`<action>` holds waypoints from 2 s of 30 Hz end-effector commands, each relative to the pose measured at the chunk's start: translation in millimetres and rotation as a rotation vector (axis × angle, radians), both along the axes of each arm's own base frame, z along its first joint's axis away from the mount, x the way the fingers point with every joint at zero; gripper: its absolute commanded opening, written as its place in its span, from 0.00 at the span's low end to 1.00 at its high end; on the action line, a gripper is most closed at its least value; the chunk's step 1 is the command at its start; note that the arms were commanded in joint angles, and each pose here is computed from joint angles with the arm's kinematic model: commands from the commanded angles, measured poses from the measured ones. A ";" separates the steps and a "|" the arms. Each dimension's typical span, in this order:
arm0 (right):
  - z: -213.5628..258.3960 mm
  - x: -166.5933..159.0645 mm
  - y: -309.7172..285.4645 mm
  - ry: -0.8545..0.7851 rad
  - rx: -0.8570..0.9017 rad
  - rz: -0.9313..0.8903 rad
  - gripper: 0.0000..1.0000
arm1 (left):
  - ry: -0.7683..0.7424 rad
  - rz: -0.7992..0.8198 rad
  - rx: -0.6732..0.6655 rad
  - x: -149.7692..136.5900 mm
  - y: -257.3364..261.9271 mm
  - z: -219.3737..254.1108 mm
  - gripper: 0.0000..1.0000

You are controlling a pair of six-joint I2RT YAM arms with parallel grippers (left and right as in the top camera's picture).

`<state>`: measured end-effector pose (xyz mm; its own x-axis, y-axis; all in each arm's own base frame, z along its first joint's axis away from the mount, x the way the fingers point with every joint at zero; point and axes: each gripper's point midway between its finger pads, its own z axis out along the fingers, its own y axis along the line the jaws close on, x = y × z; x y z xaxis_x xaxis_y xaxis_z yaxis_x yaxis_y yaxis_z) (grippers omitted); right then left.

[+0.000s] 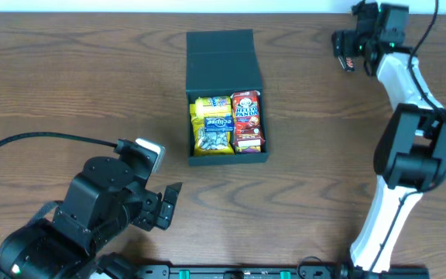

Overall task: Pack container
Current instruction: 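Lower the right gripper onto the black candy bar and grasp it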

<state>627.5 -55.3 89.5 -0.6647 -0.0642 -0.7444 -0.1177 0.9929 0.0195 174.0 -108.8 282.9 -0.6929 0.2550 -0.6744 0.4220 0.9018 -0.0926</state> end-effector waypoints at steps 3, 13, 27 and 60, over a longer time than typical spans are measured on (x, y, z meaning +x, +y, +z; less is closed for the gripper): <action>-25.3 15.0 -6.8 0.062 0.046 -0.039 0.85 | -0.011 0.007 -0.008 -0.1 0.8 4.7 0.95; -58.8 11.7 -10.2 0.131 0.075 -0.062 0.85 | -0.011 0.007 -0.008 -0.1 0.8 4.7 0.96; -85.7 -2.6 -14.9 0.221 0.063 -0.097 0.73 | -0.011 0.007 -0.008 -0.1 0.8 4.7 0.95; -87.1 -9.0 -3.0 0.255 0.074 -0.075 0.18 | -0.011 0.007 -0.008 -0.1 0.8 4.7 0.95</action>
<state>618.0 -61.0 5.2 -0.8292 0.0372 -0.5578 -0.0182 0.9955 0.0934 173.9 -108.8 282.7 -0.6933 0.2552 -0.6739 0.4219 0.9019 -0.0925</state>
